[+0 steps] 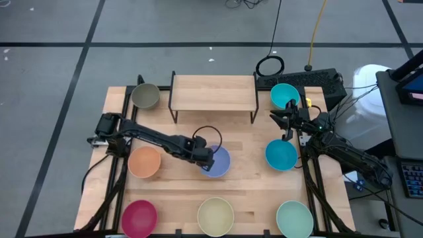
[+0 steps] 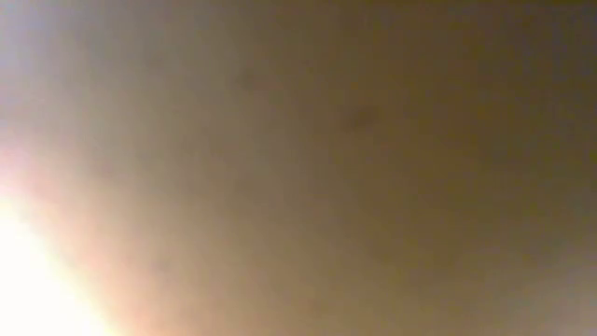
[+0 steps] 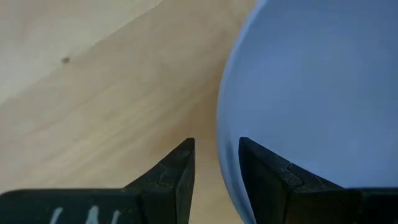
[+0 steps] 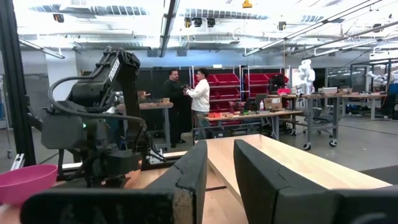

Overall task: Place and stack bowls onto a shelf
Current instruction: Put the purple bowl on the shelf

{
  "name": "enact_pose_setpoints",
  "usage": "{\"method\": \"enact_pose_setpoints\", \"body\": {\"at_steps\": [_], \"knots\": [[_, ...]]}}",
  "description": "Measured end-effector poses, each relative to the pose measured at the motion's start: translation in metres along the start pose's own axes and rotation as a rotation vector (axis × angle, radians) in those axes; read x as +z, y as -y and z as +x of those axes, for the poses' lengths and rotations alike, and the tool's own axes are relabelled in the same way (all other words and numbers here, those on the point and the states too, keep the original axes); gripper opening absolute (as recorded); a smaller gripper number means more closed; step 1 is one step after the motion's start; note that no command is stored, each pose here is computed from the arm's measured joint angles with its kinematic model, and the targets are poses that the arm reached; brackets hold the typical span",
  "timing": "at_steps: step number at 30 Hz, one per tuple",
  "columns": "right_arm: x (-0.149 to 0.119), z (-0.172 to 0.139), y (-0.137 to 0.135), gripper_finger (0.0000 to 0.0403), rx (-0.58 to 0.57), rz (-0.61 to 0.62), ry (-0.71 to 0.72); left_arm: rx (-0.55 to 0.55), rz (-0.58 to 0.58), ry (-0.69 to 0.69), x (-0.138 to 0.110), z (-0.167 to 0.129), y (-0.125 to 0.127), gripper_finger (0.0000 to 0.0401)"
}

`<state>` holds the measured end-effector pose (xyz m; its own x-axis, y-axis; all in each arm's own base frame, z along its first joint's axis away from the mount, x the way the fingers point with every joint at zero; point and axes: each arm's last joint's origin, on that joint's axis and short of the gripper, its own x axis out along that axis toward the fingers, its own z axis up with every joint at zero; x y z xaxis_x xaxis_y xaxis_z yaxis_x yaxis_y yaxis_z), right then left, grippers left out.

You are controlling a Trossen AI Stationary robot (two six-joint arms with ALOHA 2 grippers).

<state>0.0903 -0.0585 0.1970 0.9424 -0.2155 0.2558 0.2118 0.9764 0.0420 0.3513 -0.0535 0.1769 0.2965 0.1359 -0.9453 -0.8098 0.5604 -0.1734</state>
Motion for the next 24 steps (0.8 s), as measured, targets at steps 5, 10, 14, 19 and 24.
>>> {"method": "enact_pose_setpoints", "body": {"at_steps": [5,10,14,19,24], "knots": [[0.000,0.000,0.000,0.0075,0.000,0.000,0.000,0.005,-0.006,0.004,0.007,0.001,-0.003,0.0102],[0.000,0.000,0.000,0.0075,0.000,0.000,0.000,0.007,0.025,0.008,0.012,0.001,-0.006,0.0015],[0.000,0.000,0.000,0.0075,0.000,0.000,0.000,0.013,0.028,0.020,0.012,0.001,-0.006,0.0009],[0.000,0.000,0.000,0.0075,0.000,0.000,0.000,-0.008,0.039,0.031,0.014,-0.011,-0.007,0.0008],[0.000,0.000,0.000,0.0075,0.000,0.000,0.000,-0.063,0.036,0.092,0.019,-0.043,-0.013,0.0008]]}}
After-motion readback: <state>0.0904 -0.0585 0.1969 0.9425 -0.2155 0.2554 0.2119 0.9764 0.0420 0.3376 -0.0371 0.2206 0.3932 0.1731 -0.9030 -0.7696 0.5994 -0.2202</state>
